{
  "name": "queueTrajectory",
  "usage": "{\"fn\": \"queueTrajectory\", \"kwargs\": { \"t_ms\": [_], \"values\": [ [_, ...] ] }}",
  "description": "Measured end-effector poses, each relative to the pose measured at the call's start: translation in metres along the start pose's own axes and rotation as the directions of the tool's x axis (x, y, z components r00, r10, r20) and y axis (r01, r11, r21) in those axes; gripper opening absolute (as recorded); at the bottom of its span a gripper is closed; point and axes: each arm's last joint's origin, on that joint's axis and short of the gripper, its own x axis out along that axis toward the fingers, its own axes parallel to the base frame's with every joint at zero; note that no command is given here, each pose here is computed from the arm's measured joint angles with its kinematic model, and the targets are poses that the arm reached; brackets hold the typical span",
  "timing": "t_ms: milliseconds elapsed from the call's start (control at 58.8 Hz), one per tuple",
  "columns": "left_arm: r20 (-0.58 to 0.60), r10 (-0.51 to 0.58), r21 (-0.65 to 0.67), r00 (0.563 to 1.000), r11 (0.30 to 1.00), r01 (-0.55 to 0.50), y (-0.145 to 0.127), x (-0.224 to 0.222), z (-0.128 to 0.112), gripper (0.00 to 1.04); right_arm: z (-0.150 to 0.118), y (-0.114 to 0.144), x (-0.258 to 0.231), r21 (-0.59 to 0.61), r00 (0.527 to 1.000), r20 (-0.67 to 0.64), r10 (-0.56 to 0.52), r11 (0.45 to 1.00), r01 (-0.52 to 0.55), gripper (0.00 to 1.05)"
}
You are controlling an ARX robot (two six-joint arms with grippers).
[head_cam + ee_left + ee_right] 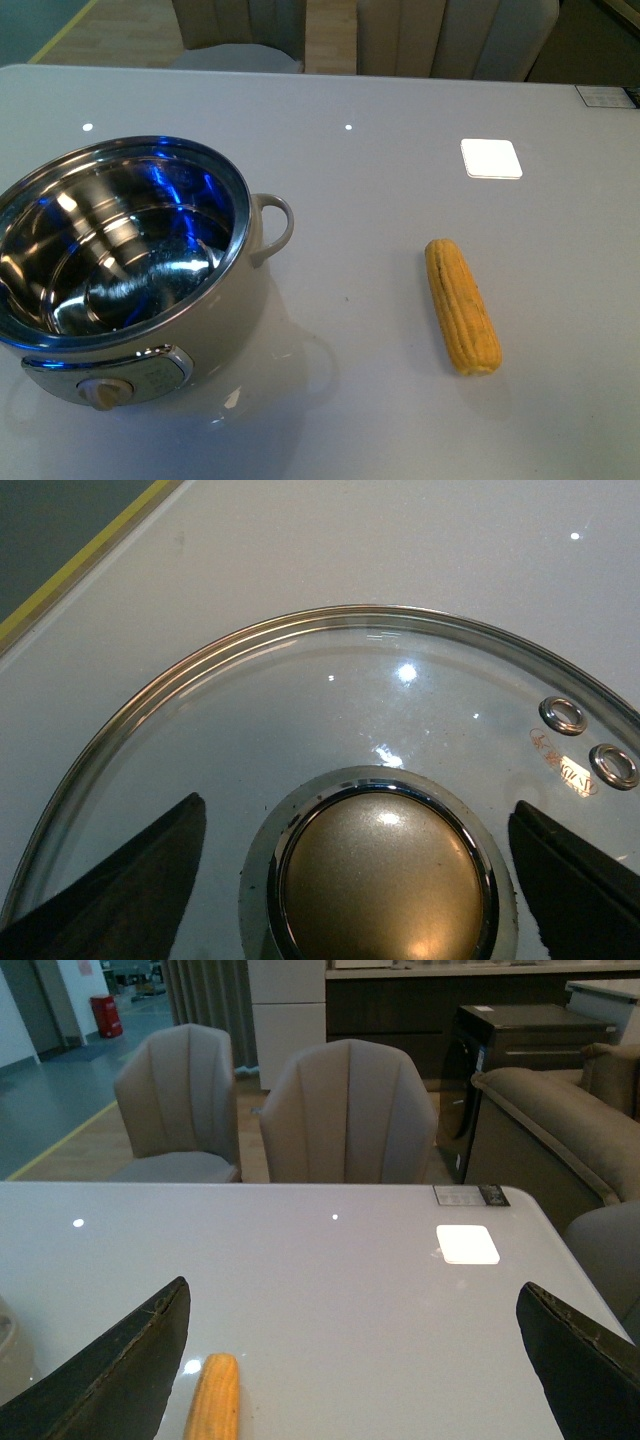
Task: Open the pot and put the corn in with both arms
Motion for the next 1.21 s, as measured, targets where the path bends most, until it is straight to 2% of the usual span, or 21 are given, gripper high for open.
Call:
{"fn": "queueTrajectory", "kwargs": {
  "t_ms": [153,442,544,680,833,1020,1054,1088,1122,1207],
  "values": [
    [0.056,0.01,-0.059,0.998,0.998,-0.007,0.013,-0.021,0.03,0.98,0.0,0.0,0.0,0.0,1.0,0.0,0.0,1.0,0.0,0.96],
    [0.227,0.006,-0.194,0.974,0.98,0.039,0.041,-0.091,0.116,0.98,0.0,0.0,0.0,0.0,1.0,0.0,0.0,1.0,0.0,0.96],
    [0.297,-0.036,-0.192,0.954,0.977,0.096,0.036,-0.123,0.15,0.98,0.0,0.0,0.0,0.0,1.0,0.0,0.0,1.0,0.0,0.96],
    [0.374,-0.104,-0.159,0.921,0.972,0.174,0.009,-0.161,0.186,0.98,0.0,0.0,0.0,0.0,1.0,0.0,0.0,1.0,0.0,0.96],
    [0.404,-0.206,-0.159,0.891,0.944,0.29,-0.031,-0.192,0.199,0.98,0.0,0.0,0.0,0.0,1.0,0.0,0.0,1.0,0.0,0.96],
    [0.4,-0.307,-0.189,0.864,0.894,0.406,-0.075,-0.224,0.195,0.98,0.0,0.0,0.0,0.0,1.0,0.0,0.0,1.0,0.0,0.96],
    [0.413,-0.336,-0.152,0.846,0.891,0.428,-0.081,-0.227,0.193,0.95,0.0,0.0,0.0,0.0,1.0,0.0,0.0,1.0,0.0,0.96],
    [0.465,-0.366,-0.047,0.806,0.899,0.435,-0.087,-0.234,0.188,0.86,0.0,0.0,0.0,0.0,1.0,0.0,0.0,1.0,0.0,0.96],
    [0.486,-0.378,0.026,0.788,0.907,0.419,-0.091,-0.238,0.182,0.77,0.0,0.0,0.0,0.0,1.0,0.0,0.0,1.0,0.0,0.96],
    [0.483,-0.367,0.096,0.795,0.925,0.369,-0.095,-0.244,0.161,0.56,0.0,0.0,0.0,0.0,1.0,0.0,0.0,1.0,0.0,0.96]
  ]
}}
